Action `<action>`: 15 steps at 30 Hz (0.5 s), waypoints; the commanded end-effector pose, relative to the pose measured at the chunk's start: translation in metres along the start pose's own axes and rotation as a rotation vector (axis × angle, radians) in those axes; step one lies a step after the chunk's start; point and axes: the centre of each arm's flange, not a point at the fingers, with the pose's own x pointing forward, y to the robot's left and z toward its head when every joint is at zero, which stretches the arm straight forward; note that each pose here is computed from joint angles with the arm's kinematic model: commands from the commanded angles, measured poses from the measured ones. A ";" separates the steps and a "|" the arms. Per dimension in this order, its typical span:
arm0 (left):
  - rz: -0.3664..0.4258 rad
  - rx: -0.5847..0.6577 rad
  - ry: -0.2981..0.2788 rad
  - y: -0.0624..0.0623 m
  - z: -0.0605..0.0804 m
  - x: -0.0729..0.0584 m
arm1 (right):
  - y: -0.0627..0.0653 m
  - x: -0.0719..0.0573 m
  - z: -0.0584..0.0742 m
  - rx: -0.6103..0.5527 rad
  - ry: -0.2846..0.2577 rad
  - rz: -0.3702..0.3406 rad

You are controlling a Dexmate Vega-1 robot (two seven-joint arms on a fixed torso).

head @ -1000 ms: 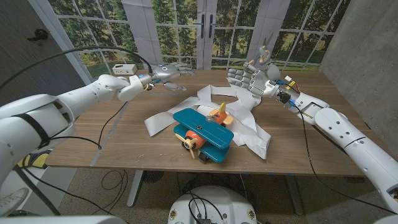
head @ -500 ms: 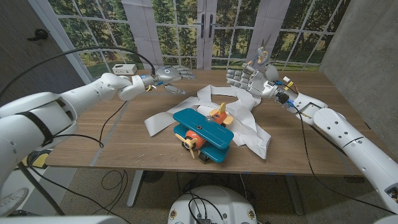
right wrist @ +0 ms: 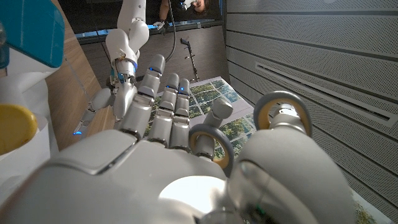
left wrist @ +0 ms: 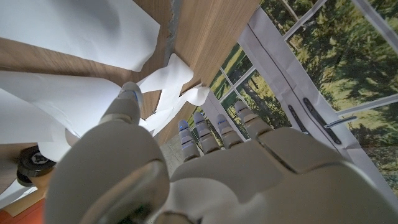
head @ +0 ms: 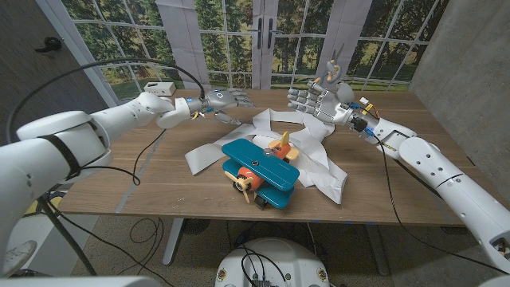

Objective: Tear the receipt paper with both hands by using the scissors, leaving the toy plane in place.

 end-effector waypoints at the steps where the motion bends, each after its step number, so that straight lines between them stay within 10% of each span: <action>1: 0.005 0.024 -0.019 -0.007 0.006 0.004 | 0.000 0.004 -0.001 0.008 0.002 0.004; 15: -0.033 0.039 -0.037 -0.012 0.016 0.014 | 0.003 0.004 -0.002 0.009 0.004 0.004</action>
